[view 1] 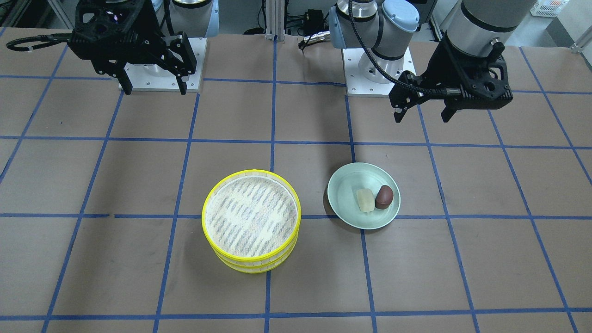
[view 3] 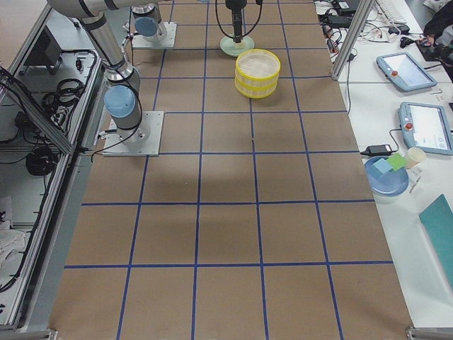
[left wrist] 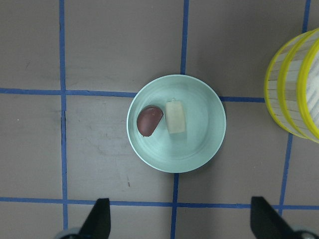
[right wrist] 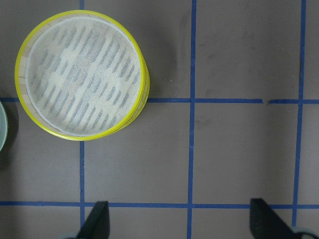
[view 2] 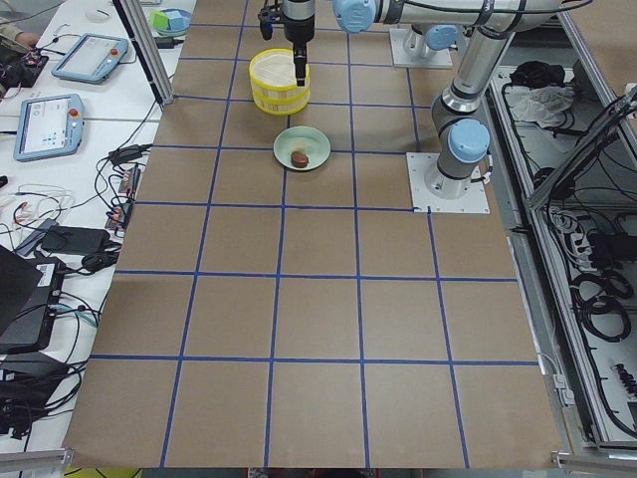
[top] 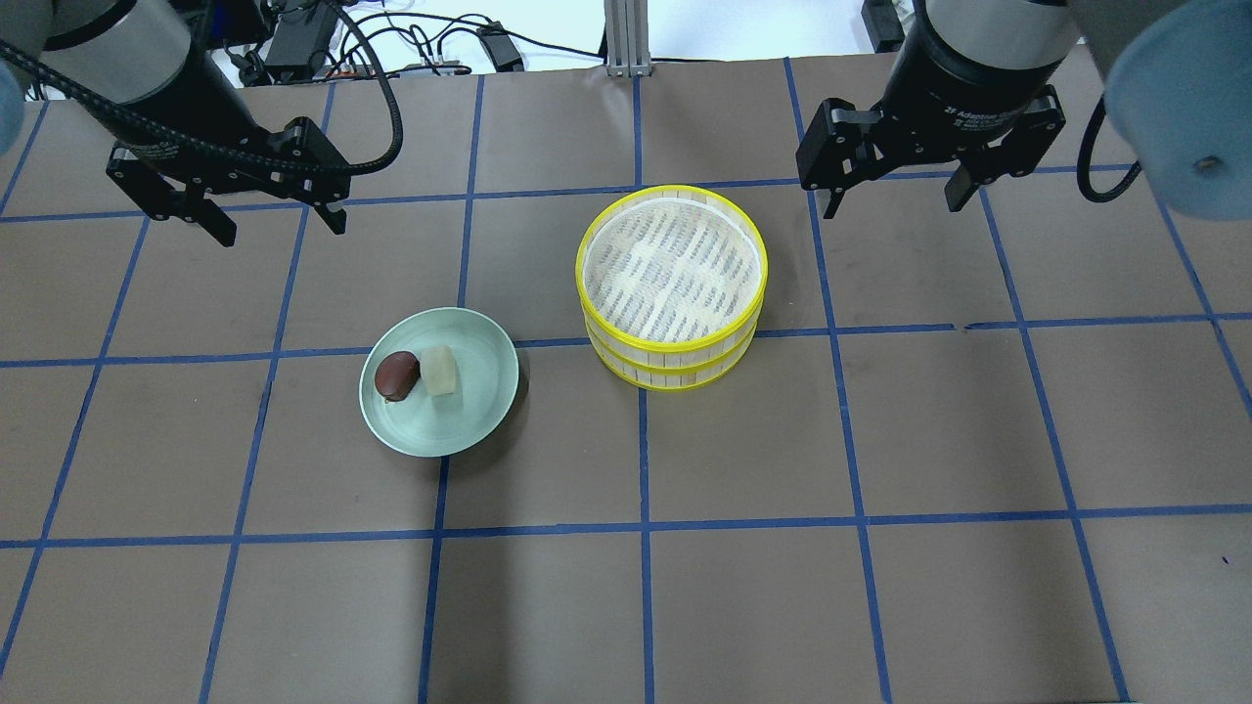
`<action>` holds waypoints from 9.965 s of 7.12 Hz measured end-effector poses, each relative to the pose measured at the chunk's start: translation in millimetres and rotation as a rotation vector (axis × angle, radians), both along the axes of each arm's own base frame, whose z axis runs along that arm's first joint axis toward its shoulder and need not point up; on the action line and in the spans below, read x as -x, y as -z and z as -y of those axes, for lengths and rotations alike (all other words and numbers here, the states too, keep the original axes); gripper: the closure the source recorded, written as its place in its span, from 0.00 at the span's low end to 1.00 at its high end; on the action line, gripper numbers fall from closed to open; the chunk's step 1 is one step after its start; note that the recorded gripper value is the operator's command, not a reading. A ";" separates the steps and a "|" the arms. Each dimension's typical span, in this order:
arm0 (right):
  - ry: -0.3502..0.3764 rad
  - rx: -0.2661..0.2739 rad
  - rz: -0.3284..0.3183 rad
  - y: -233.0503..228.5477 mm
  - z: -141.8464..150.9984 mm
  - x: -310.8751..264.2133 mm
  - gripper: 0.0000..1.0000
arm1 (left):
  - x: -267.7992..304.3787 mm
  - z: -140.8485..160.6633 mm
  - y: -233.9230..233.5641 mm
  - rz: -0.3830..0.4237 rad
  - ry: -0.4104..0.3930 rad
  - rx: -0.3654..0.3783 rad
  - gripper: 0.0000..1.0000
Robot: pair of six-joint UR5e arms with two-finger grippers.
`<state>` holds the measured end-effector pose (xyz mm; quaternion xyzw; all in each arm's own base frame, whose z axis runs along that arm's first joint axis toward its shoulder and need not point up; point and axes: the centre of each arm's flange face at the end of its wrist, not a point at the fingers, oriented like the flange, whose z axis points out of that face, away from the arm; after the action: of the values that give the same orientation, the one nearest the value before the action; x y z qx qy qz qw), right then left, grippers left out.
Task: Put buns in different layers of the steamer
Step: 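Move the right gripper toward the yellow-rimmed steamer's top tier, then grasp the top tier rim with right gripper while left gripper reaches plate, then lift the top tier with right gripper while left gripper grasps white bun, then carry the white bun with the left gripper into the lower tier and release, then restack the top tier with right gripper while left gripper returns to plate, then grasp the brown bun on the plate with the left gripper and lift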
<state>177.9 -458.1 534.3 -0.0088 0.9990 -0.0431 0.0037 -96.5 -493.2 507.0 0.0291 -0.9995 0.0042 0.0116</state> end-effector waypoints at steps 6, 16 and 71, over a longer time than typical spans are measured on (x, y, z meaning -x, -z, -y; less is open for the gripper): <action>0.070 -0.078 -0.004 152.0 101.8 -25.1 0.01 | 1.2 -1.6 -1.3 0.007 0.003 0.001 0.00; 0.133 -0.127 -0.012 240.9 135.6 -33.2 1.00 | -3.2 78.7 226.5 -0.022 -0.002 -0.163 0.19; 0.154 -0.156 -0.086 251.0 148.5 -49.6 1.00 | -0.4 68.0 317.1 0.015 0.465 -0.345 1.00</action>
<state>227.6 -606.6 283.3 0.0665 0.9963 0.0348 -0.0419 -96.1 -561.2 189.8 -0.1990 -0.9654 -0.1683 -0.0004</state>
